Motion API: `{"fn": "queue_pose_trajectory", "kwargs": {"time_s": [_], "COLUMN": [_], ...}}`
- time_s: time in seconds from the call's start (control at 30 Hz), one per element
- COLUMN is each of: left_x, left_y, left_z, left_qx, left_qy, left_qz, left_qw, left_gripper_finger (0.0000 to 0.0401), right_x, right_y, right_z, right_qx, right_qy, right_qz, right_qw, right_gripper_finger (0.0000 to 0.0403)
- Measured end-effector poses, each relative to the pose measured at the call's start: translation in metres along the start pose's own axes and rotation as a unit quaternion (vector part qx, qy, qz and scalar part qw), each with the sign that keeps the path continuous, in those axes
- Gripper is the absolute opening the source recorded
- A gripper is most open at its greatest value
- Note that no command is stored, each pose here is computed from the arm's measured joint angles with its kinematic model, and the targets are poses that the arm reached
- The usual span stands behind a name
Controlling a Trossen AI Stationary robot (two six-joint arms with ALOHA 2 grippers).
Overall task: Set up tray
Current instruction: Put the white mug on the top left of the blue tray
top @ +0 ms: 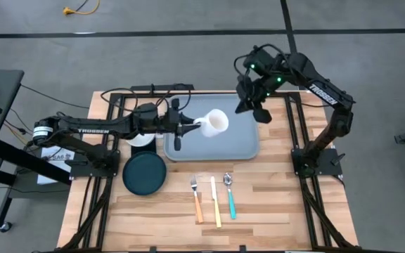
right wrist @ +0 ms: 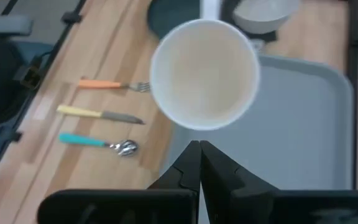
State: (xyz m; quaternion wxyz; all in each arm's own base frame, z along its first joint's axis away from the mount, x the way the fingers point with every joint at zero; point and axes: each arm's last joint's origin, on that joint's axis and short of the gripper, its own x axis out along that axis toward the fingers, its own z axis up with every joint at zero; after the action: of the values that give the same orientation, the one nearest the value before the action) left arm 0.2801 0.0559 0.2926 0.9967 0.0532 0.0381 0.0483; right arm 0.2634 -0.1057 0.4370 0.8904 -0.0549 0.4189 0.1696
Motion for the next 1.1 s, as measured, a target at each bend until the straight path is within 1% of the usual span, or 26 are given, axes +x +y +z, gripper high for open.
{"fn": "queue_pose_trajectory", "kwargs": {"time_s": [0.13, 0.23, 0.33, 0.53, 0.7, 0.83, 0.93, 1.0, 1.1], "left_x": [-0.003, -0.006, -0.010, -0.016, -0.017, -0.017, -0.017, -0.017, -0.017], "left_y": [-0.002, -0.003, -0.004, -0.009, -0.011, -0.014, -0.016, -0.017, -0.017], "left_z": [-0.004, -0.011, -0.016, -0.024, -0.026, -0.025, -0.024, -0.024, -0.024], "left_qx": [-0.018, -0.038, -0.051, -0.067, -0.073, -0.076, -0.077, -0.078, -0.078], "left_qy": [-0.044, -0.070, -0.096, -0.127, -0.130, -0.133, -0.137, -0.136, -0.136], "left_qz": [-0.024, -0.027, -0.029, -0.046, -0.052, -0.056, -0.061, -0.061, -0.062], "left_qw": [0.999, 0.996, 0.994, 0.989, 0.987, 0.987, 0.986, 0.986, 0.986], "left_gripper_finger": [0.0032, 0.0032, 0.0032, 0.0032, 0.0032, 0.0032, 0.0033, 0.0039, 0.0039], "right_x": [0.010, 0.017, 0.024, 0.036, 0.045, 0.047, 0.048, 0.049, 0.050], "right_y": [0.019, 0.034, 0.048, 0.073, 0.085, 0.093, 0.097, 0.098, 0.100], "right_z": [0.007, 0.013, 0.019, 0.029, 0.039, 0.041, 0.043, 0.045, 0.050], "right_qx": [-0.019, -0.042, -0.073, -0.132, -0.147, -0.159, -0.165, -0.173, -0.189], "right_qy": [0.019, 0.033, 0.060, 0.113, 0.100, 0.097, 0.100, 0.096, 0.078], "right_qz": [0.035, 0.049, 0.033, -0.027, -0.039, -0.033, -0.043, -0.057, -0.070], "right_qw": [0.999, 0.997, 0.995, 0.984, 0.983, 0.982, 0.980, 0.979, 0.976], "right_gripper_finger": [0.0000, 0.0000, 0.0000, 0.0000, 0.0000, 0.0000, 0.0003, 0.0012, 0.0036]}}
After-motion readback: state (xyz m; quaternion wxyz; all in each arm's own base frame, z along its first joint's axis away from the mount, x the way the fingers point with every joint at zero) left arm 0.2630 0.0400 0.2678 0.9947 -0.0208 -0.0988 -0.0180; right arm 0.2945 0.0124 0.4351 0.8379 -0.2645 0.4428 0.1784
